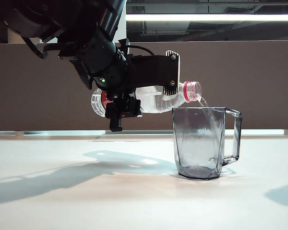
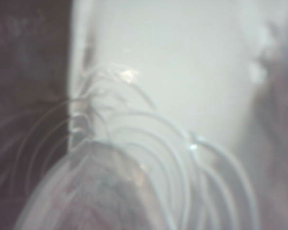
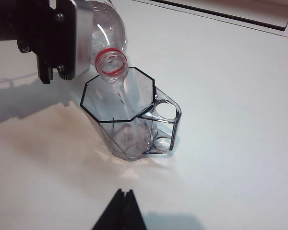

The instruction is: Pick up the mineral water bottle with the left hand on the table and pour water into the mug until it's half full.

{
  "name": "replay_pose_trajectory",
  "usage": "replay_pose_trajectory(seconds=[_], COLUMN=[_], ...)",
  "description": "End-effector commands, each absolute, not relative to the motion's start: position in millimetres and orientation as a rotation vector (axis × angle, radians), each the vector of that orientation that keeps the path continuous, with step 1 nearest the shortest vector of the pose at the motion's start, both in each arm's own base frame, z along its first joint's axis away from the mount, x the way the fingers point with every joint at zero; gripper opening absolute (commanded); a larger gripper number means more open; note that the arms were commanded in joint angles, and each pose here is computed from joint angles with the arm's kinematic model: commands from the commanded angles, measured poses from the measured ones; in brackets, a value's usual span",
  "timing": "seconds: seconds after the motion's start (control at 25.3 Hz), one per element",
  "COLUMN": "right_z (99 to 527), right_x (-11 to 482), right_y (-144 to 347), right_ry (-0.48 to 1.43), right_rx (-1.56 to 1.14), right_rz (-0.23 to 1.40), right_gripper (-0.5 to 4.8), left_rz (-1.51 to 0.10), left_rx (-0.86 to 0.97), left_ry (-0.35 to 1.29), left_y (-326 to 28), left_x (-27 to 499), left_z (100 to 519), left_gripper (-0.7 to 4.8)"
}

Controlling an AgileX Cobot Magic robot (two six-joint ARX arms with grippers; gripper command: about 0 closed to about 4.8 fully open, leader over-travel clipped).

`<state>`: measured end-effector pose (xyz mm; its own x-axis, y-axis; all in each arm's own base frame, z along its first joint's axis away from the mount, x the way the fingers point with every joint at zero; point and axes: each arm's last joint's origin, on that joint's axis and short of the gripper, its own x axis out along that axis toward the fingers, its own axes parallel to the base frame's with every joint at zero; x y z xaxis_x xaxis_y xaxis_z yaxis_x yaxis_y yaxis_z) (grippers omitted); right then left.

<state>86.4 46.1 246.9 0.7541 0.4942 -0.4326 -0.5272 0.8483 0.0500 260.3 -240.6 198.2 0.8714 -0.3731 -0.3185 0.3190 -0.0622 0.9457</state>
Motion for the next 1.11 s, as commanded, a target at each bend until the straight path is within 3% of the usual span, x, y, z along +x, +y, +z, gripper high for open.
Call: replay_pose_trajectory(seconds=[0.04, 1.11], right_z=[250.6, 248.7], right_x=[86.5, 85.7], right_y=[46.3, 45.9], right_ry=[0.428, 0.45], right_rx=[-0.076, -0.079], right_rz=[0.563, 0.562], right_gripper=[-0.02, -0.02], left_rz=[-0.509, -0.503], left_rx=[1.506, 1.536], left_ry=[-0.097, -0.102], left_y=[-242.2, -242.0], left_x=[262.3, 262.4], left_z=[208.9, 209.1], left_gripper=[2.41, 2.41])
